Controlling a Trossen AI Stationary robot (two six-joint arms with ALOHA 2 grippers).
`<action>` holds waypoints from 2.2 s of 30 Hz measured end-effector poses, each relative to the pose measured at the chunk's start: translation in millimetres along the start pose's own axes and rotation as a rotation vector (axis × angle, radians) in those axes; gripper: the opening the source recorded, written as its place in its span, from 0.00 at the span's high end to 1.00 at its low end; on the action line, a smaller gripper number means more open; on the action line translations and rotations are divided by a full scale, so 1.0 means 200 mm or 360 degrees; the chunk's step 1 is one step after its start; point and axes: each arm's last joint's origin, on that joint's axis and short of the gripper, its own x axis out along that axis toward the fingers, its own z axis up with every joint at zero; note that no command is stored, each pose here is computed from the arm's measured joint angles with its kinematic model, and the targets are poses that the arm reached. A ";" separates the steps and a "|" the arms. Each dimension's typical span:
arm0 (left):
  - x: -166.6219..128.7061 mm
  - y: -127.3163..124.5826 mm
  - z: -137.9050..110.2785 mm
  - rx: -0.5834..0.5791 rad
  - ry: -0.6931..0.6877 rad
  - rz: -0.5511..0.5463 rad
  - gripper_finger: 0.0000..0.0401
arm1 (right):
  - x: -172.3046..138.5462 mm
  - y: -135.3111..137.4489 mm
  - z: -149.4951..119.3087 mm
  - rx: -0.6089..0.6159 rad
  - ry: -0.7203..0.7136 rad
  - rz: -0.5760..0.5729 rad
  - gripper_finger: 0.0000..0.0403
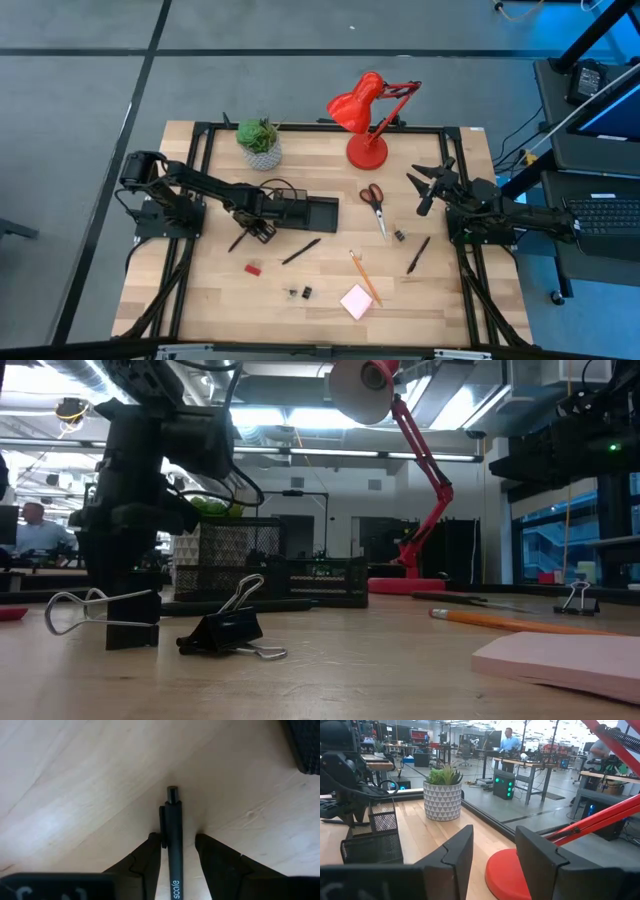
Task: Pick and place office supplies into organizer
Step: Put the left black pen into the black desk organizer
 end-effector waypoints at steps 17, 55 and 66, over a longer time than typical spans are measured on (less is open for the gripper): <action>0.00 0.00 0.00 0.0104 0.0000 -0.0007 0.78 | 0.00 0.00 0.00 -0.0005 0.0000 -0.0001 0.63; -0.30 0.08 -0.06 0.0584 -0.0465 -0.0180 0.93 | 0.00 0.00 0.00 -0.0011 -0.0001 -0.0001 0.63; -0.67 0.17 -0.11 0.0883 -0.1395 -0.0507 0.93 | 0.00 0.00 0.00 -0.0009 0.0000 -0.0001 0.63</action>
